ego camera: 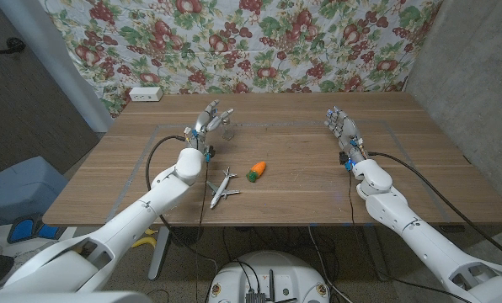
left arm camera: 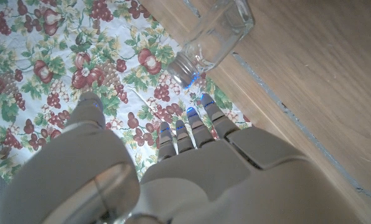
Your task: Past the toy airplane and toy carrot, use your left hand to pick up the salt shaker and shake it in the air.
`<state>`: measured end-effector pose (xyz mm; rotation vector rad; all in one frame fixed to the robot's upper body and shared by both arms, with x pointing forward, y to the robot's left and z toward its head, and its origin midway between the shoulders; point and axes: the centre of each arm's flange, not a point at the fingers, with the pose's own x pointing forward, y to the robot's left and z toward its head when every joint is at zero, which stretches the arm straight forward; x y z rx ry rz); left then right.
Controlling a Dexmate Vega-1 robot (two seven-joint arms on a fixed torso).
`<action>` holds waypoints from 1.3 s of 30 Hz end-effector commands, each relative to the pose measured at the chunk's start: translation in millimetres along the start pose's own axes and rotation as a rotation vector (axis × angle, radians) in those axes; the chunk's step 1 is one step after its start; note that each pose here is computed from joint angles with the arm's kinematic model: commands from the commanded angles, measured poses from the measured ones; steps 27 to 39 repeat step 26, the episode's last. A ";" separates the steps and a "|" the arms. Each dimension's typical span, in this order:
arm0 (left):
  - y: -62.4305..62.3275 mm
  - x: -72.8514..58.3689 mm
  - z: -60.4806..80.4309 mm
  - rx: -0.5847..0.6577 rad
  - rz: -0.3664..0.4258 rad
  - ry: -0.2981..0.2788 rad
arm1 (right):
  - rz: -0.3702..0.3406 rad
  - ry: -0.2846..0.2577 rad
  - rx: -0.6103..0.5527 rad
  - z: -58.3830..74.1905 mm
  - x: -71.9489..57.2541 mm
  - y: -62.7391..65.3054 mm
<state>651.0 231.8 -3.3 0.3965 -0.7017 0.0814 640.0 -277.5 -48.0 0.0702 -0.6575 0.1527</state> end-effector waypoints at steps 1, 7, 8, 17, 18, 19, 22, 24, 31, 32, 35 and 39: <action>10.8 -6.0 0.1 -0.139 -0.035 -0.054 | 0.005 -0.005 -0.002 1.9 -2.7 1.1; 13.9 -9.9 3.4 -0.189 -0.054 -0.069 | 0.008 -0.010 -0.002 3.3 -4.8 2.5; 14.4 -10.6 3.8 -0.198 -0.057 -0.071 | 0.009 -0.011 -0.001 3.4 -5.1 2.7; 22.8 -21.4 3.5 -0.307 -0.078 -0.097 | 0.023 -0.020 0.011 2.3 -6.2 7.1; 23.4 -22.6 3.0 -0.321 -0.082 -0.098 | 0.025 -0.019 0.010 2.1 -6.4 7.6; 23.9 -23.8 2.5 -0.328 -0.086 -0.099 | 0.027 -0.018 0.009 1.9 -6.6 8.0; 23.9 -27.6 1.9 -0.350 -0.084 -0.100 | 0.030 -0.020 0.011 1.9 -8.0 8.5; 23.6 -29.7 1.7 -0.365 -0.088 -0.102 | 0.032 -0.022 0.011 2.0 -9.6 8.5; 23.3 -32.1 2.2 -0.370 -0.085 -0.104 | 0.030 -0.023 0.012 2.3 -12.2 7.3; 23.3 -32.1 2.2 -0.370 -0.085 -0.104 | 0.030 -0.023 0.012 2.3 -12.2 7.3; 23.3 -32.1 2.2 -0.370 -0.085 -0.104 | 0.030 -0.023 0.012 2.3 -12.2 7.3; 23.3 -32.1 2.2 -0.370 -0.085 -0.104 | 0.030 -0.023 0.012 2.3 -12.2 7.3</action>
